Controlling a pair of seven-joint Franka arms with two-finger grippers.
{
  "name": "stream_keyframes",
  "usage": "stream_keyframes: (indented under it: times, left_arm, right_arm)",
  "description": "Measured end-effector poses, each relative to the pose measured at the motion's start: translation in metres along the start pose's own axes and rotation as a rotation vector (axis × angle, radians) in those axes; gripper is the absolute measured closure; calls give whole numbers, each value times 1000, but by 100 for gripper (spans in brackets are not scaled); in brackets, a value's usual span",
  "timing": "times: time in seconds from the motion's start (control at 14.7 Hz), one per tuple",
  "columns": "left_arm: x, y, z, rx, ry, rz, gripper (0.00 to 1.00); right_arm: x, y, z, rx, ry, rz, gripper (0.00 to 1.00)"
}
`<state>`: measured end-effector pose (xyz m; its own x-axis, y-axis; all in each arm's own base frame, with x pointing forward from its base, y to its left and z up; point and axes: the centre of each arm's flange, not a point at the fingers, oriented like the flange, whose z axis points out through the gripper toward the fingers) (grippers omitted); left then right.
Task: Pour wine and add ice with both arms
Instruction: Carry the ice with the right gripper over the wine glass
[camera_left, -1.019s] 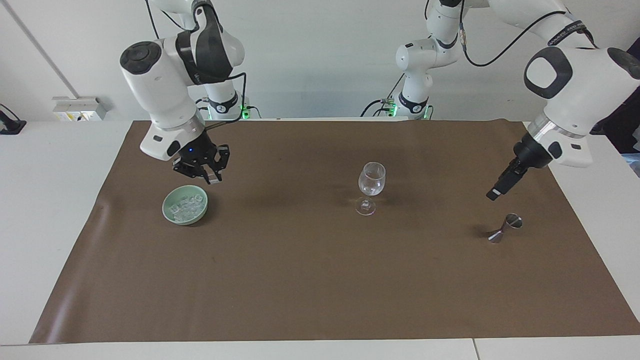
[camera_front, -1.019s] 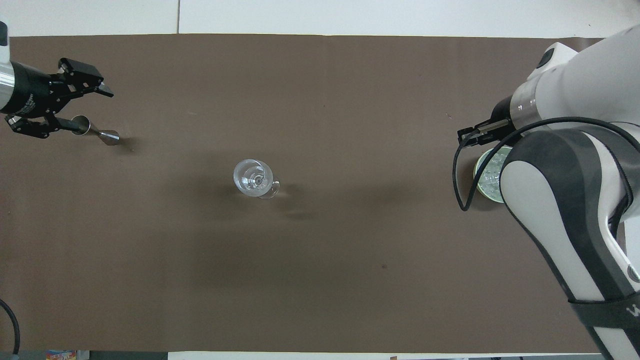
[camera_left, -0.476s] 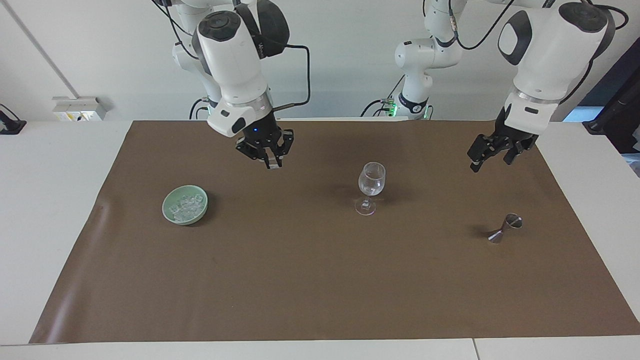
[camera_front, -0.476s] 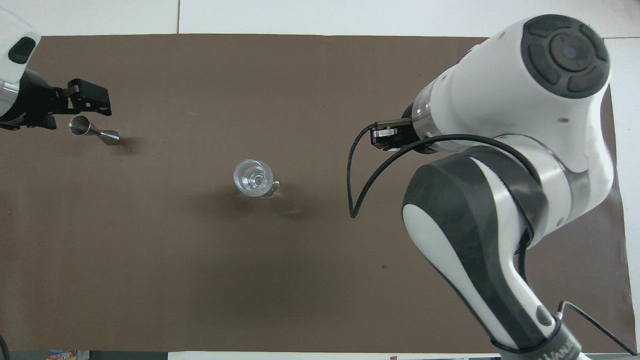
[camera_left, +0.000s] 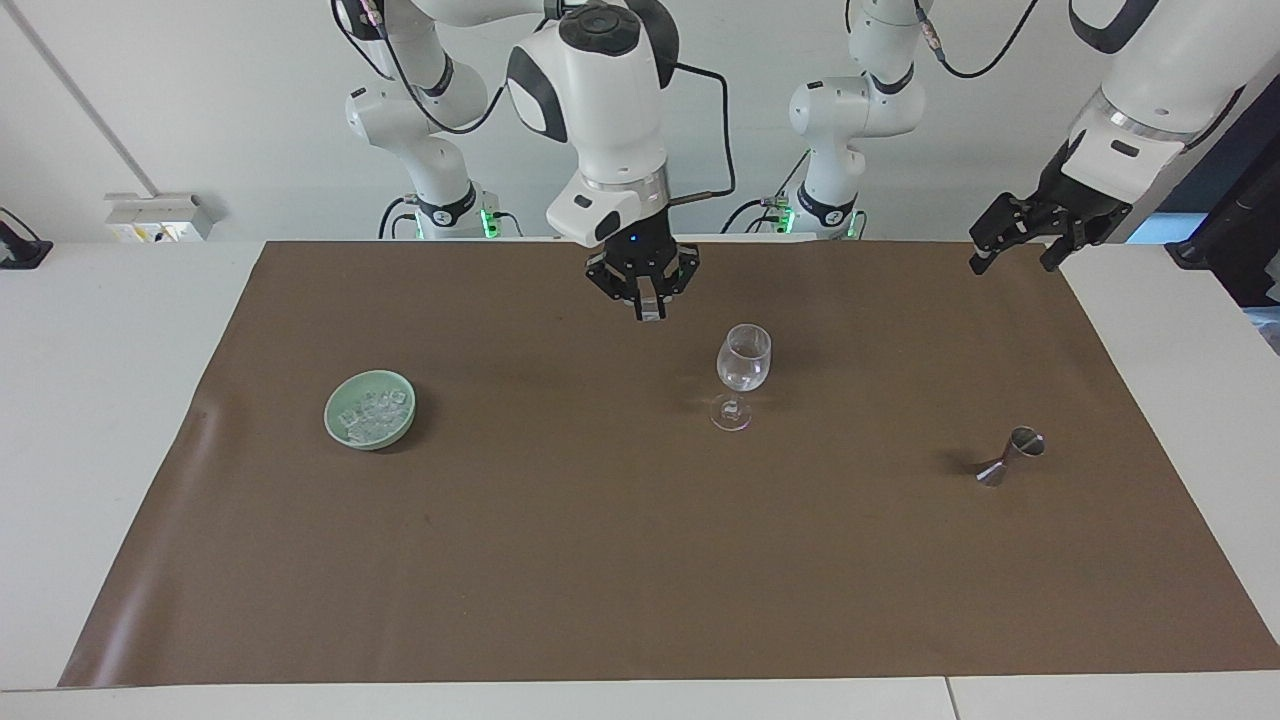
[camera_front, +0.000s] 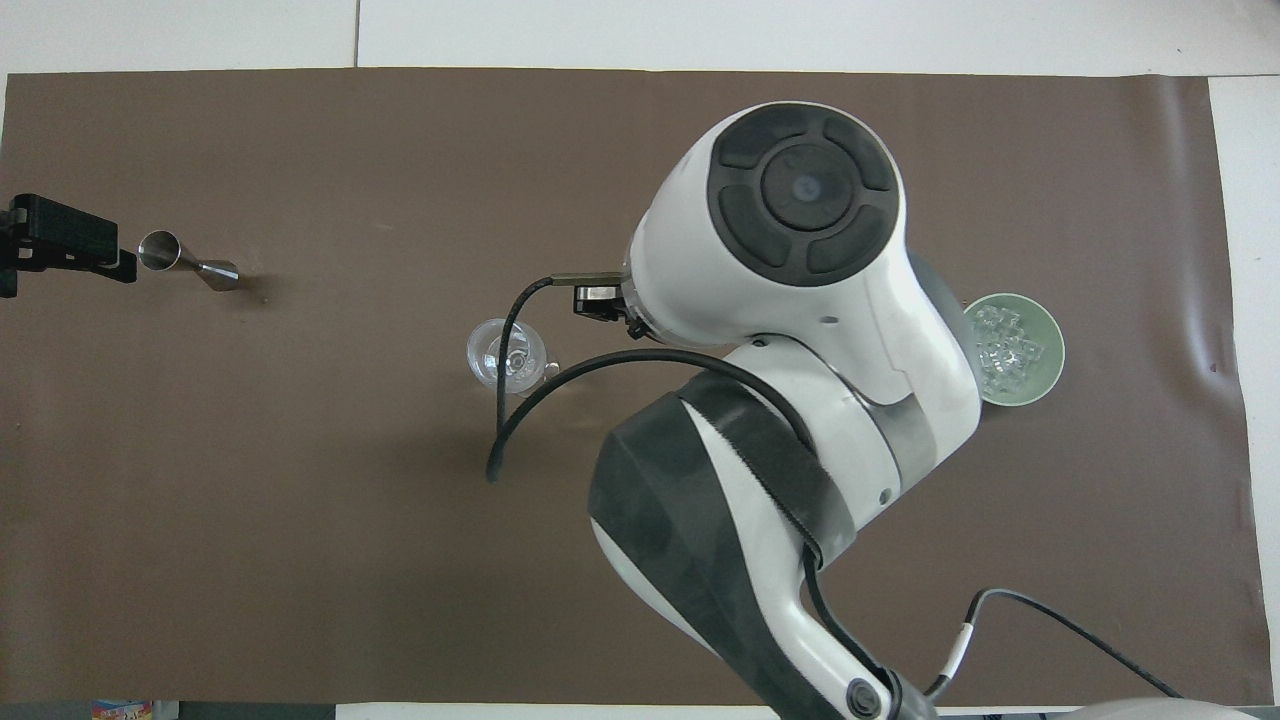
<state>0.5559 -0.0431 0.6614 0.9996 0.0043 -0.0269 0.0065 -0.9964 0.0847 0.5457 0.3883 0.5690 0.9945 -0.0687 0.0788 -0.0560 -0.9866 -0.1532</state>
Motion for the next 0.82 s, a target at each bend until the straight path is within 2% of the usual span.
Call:
stream_keyframes:
  times: [0.41, 0.68, 0.82]
  left_arm:
    - [-23, 2, -8, -8, -15, 9, 0]
    - [-27, 9, -1, 85, -25, 43, 0]
    - [-29, 16, 2, 101, -29, 58, 0]
  right_arm:
    - [-19, -88, 13, 30, 59, 38, 76]
    - [-38, -122, 35, 8, 76, 6, 76]
    - [-38, -123, 41, -9, 82, 2, 76]
